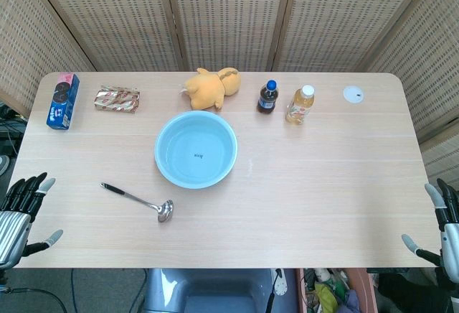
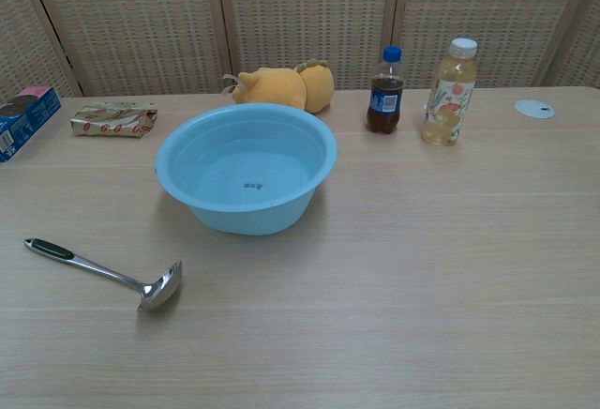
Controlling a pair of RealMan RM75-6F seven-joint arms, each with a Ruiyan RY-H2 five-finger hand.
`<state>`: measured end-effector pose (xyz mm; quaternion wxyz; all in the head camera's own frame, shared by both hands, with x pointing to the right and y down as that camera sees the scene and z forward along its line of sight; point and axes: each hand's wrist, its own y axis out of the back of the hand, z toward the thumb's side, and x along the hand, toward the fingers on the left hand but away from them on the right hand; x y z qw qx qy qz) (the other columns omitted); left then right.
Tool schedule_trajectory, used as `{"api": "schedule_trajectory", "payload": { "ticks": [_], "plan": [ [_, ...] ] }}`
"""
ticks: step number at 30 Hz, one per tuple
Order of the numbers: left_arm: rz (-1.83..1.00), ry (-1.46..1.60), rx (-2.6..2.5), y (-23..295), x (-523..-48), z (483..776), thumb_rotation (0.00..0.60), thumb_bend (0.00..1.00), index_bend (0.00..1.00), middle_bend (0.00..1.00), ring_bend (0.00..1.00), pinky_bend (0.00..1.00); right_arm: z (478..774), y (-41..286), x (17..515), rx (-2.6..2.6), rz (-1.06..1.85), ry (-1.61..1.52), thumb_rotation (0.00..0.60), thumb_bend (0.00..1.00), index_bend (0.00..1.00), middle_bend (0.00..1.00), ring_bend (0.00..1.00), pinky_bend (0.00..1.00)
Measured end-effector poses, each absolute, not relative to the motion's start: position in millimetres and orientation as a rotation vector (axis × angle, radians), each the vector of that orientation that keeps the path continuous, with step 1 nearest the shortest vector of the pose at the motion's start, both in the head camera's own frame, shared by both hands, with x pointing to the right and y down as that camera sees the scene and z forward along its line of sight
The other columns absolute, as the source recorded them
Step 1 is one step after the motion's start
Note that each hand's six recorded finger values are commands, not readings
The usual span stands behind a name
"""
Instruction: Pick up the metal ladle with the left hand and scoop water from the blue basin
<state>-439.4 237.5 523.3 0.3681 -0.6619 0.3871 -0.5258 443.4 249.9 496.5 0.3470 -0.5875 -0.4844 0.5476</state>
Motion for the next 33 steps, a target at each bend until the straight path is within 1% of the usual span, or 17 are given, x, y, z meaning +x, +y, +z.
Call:
{"api": "schedule_trajectory", "payload": {
  "ticks": [14, 15, 16, 17, 18, 20, 21, 24, 25, 27, 33],
  "plan": [
    [-1.364, 0.967, -1.703, 236.9, -438.0, 529.3, 0.600, 0.21, 0.00, 0.00, 0.00, 0.00, 495.7, 250.0, 441.7, -1.526, 1.417, -1.254, 0.600, 0.00, 0.00, 0.00, 0.00, 0.00],
    [-1.365, 0.958, -1.704, 235.6, -437.5, 531.2, 0.600, 0.21, 0.00, 0.03, 0.02, 0.01, 495.7, 250.1, 441.4, -1.526, 1.417, -1.255, 0.600, 0.00, 0.00, 0.00, 0.00, 0.00],
    [-1.365, 0.952, -1.703, 234.0, -437.2, 532.8, 0.600, 0.21, 0.00, 0.12, 0.09, 0.06, 495.6, 250.0, 441.4, -1.525, 1.417, -1.256, 0.600, 0.00, 0.00, 0.00, 0.00, 0.00],
    [-1.365, 0.948, -1.700, 232.2, -437.2, 534.5, 0.600, 0.21, 0.00, 0.30, 0.25, 0.19, 495.5, 249.9, 441.7, -1.523, 1.418, -1.258, 0.600, 0.00, 0.00, 0.00, 0.00, 0.00],
    [-1.363, 0.941, -1.697, 229.6, -437.2, 537.2, 0.600, 0.21, 0.00, 0.51, 0.44, 0.37, 495.5, 249.7, 442.2, -1.522, 1.419, -1.260, 0.600, 0.00, 0.00, 0.00, 0.00, 0.00],
    [-1.356, 0.937, -1.688, 224.4, -437.4, 540.7, 0.600, 0.21, 0.00, 0.74, 0.67, 0.64, 496.1, 248.9, 443.1, -1.523, 1.423, -1.265, 0.600, 0.00, 0.00, 0.00, 0.00, 0.00],
    [-1.349, 0.935, -1.685, 221.3, -437.3, 543.0, 0.600, 0.21, 0.00, 0.81, 0.75, 0.75, 496.5, 248.6, 443.6, -1.523, 1.426, -1.266, 0.600, 0.00, 0.00, 0.00, 0.00, 0.00],
    [-1.341, 0.901, -1.697, 212.8, -435.1, 552.6, 0.600, 0.21, 0.00, 0.94, 0.91, 0.95, 497.5, 246.9, 445.1, -1.525, 1.431, -1.270, 0.600, 0.00, 0.00, 0.00, 0.00, 0.00],
    [-1.343, 0.881, -1.698, 209.4, -435.1, 557.0, 0.600, 0.21, 0.00, 0.95, 0.93, 0.98, 497.7, 246.6, 445.4, -1.525, 1.432, -1.270, 0.600, 0.00, 0.00, 0.00, 0.00, 0.00],
    [-1.357, 0.827, -1.697, 201.3, -436.4, 567.8, 0.600, 0.21, 0.00, 0.96, 0.96, 1.00, 498.2, 246.2, 445.8, -1.526, 1.434, -1.269, 0.600, 0.00, 0.00, 0.00, 0.00, 0.00],
    [-1.444, 0.643, -1.704, 182.6, -433.5, 599.1, 0.600, 0.22, 0.00, 0.99, 0.96, 1.00, 499.3, 245.3, 445.3, -1.528, 1.437, -1.263, 0.600, 0.00, 0.00, 0.00, 0.00, 0.00]
  ]
}}
